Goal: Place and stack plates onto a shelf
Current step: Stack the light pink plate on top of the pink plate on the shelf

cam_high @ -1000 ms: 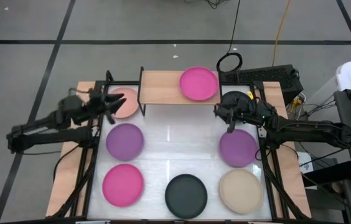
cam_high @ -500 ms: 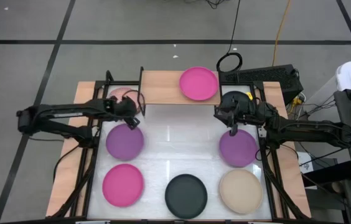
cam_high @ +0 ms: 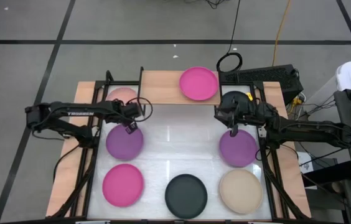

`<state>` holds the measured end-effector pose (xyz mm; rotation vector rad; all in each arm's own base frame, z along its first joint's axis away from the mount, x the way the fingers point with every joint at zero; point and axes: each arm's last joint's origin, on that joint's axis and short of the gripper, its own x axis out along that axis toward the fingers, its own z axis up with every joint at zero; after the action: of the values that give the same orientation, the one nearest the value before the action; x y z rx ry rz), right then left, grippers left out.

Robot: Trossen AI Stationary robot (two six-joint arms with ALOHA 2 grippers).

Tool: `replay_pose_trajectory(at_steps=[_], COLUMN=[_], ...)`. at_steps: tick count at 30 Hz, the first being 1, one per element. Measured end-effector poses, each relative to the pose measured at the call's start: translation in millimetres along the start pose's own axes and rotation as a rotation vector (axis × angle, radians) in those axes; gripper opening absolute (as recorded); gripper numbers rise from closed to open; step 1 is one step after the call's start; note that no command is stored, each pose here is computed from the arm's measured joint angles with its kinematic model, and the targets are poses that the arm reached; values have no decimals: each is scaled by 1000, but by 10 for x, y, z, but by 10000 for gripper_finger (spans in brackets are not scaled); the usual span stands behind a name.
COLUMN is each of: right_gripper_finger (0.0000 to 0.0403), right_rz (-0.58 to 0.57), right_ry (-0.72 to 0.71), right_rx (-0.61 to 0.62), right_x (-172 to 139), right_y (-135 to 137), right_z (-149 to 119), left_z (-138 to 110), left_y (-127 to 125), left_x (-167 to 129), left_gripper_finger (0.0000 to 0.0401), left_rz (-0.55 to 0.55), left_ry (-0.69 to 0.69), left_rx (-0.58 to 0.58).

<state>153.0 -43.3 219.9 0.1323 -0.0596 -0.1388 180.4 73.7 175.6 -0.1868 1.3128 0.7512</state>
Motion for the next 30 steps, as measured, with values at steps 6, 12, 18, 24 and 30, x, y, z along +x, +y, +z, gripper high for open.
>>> replay_pose_trajectory(at_steps=[6,12,18,24,30], right_gripper_finger=[165,165,165,165,165], right_rz=[0,-1,-1,-2,-2], right_ry=[-8,-9,-9,-9,-10], right_rx=[-11,-11,-1,-1,-1], right_x=[0,0,0,0,0], right_y=[1,1,1,1,0], right_z=[8,9,9,9,9], left_z=[-85,-71,-105,-112,-112], left_y=[57,149,169,171,171], left_x=[93,154,263,274,277], left_gripper_finger=[138,138,138,138,138], left_rz=[-35,6,-16,-17,-12], left_ry=[-34,-20,0,0,1], left_rx=[-40,-89,-99,-119,-122])
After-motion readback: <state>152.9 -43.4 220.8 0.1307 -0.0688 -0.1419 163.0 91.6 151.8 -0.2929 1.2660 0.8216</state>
